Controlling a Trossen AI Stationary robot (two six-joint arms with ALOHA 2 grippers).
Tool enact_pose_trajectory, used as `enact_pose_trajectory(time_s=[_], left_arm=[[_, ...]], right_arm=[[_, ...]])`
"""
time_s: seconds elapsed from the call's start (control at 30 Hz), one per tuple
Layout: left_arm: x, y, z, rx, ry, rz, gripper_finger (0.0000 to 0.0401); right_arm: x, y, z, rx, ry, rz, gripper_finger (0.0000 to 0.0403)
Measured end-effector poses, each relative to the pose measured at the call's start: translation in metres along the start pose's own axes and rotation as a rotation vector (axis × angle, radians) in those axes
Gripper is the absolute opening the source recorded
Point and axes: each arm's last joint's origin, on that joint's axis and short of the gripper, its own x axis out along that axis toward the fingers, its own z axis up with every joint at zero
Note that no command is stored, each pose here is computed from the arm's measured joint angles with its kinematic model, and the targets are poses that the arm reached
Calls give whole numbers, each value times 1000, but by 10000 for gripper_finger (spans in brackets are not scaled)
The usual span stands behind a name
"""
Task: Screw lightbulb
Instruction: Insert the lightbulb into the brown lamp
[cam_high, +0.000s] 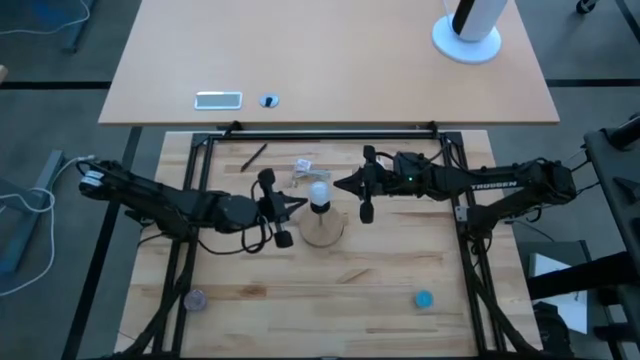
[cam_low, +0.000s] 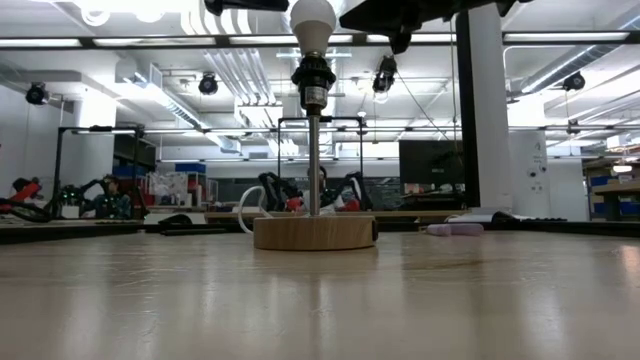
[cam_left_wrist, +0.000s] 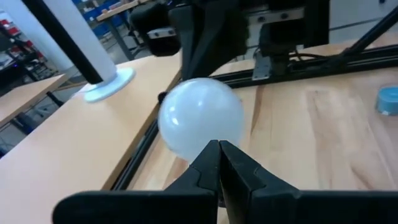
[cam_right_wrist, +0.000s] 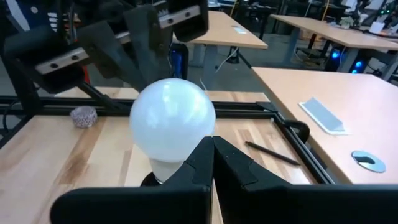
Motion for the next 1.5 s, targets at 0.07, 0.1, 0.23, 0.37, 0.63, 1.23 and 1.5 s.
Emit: enact_pose_trajectory(time_s=[0.07, 0.1, 0.23, 0.37, 0.63, 1.23, 1.5], left_arm=[[2, 0, -1, 2, 5, 2, 0], [3, 0, -1, 3, 8, 2, 0], [4, 0, -2, 4, 11, 4, 0], [4, 0, -2, 4, 11, 5, 0], [5, 1, -2, -3, 15, 7, 0], [5, 2, -3, 2, 26, 19, 0], [3, 3, -3, -11, 22, 27, 0]], right_arm=[[0, 0, 0, 0, -1, 0, 0], [0, 0, 0, 0, -1, 0, 0], [0, 0, 0, -2, -1, 1, 0], [4, 1, -2, -17, 3, 12, 0], [17, 4, -12, -25, 32, 34, 0], [14, 11, -12, -20, 53, 57, 0], [7, 8, -14, -18, 122, -35, 0]])
